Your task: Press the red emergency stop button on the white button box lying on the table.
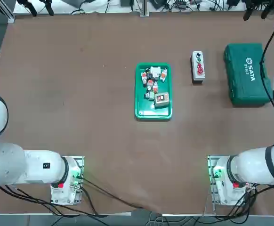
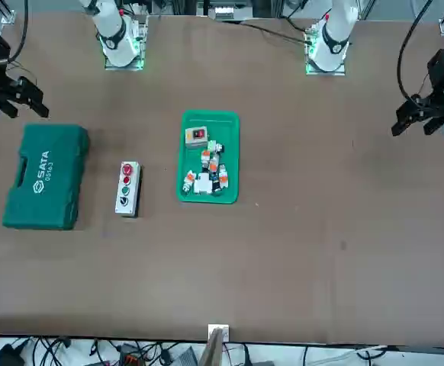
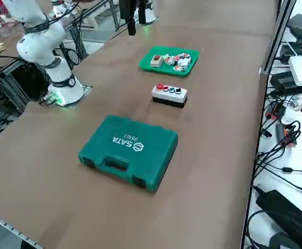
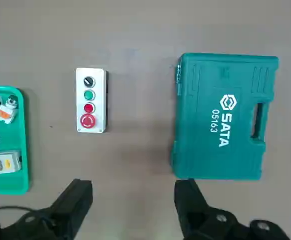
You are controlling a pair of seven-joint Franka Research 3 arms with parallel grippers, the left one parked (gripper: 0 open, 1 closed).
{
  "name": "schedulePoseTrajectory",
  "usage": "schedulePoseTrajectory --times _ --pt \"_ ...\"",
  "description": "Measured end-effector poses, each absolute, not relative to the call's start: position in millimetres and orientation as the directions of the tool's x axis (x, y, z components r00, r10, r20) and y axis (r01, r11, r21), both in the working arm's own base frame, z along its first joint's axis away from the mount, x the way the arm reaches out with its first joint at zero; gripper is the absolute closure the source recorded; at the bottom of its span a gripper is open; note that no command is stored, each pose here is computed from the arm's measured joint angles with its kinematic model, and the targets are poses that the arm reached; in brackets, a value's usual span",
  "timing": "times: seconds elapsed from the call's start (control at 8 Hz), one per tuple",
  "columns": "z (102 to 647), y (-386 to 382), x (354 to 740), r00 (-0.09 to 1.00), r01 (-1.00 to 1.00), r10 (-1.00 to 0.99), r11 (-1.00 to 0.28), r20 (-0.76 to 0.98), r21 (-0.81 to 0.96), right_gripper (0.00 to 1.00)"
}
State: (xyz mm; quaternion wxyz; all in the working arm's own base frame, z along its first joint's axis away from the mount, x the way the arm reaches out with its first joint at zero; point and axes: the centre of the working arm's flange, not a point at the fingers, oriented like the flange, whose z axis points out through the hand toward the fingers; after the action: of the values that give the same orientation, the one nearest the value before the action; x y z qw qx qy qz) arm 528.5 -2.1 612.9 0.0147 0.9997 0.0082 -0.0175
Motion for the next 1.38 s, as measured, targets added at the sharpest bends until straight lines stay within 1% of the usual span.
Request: schedulePoseTrajectory --times 1.38 --pt "604.8 -3.4 531.8 0.998 0.011 0.010 -1.000 -0.056 0.020 0.00"
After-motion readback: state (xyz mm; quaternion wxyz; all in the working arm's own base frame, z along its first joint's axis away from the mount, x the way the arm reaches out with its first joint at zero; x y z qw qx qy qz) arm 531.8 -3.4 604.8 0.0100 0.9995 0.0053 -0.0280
